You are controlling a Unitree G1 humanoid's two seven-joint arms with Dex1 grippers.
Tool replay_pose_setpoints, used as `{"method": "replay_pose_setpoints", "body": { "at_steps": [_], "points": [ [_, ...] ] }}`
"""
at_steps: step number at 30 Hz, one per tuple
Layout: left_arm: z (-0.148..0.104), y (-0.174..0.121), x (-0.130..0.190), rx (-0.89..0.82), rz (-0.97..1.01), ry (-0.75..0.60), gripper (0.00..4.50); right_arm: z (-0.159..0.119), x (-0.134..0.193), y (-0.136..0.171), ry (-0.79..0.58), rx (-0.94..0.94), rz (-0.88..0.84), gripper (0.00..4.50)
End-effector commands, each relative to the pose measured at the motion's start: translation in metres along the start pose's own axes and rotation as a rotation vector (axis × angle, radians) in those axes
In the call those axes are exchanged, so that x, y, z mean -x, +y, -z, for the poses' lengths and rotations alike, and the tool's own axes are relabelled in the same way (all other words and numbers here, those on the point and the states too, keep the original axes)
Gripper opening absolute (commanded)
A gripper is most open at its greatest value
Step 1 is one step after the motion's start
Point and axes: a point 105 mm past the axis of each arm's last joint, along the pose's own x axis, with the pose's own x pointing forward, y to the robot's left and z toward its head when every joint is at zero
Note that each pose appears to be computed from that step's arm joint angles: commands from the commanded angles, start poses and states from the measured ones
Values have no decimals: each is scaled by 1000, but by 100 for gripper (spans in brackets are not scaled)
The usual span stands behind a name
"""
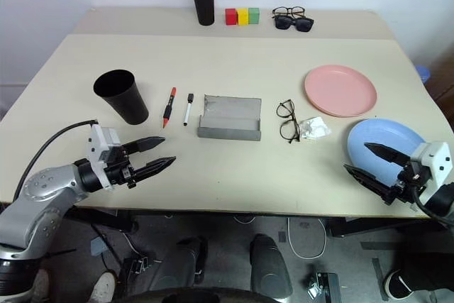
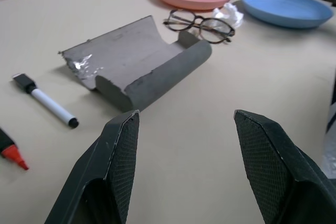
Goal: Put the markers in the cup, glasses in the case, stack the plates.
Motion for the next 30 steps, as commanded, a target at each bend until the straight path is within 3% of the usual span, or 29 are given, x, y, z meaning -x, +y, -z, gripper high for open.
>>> {"method": "replay_pose_setpoints", "body": {
  "at_steps": [1, 25, 30],
  "points": [
    [-9, -5, 2, -27, 17, -24, 293, -12, 6, -6, -21, 44, 17, 374],
    [-12, -1, 2, -19, -40, -28, 293, -15, -1, -2, -38, 42, 19, 374],
    [-17, 6, -2, 82, -95, -26, 293, -33, -13, 3, -120, 52, -30, 374]
  ]
}}
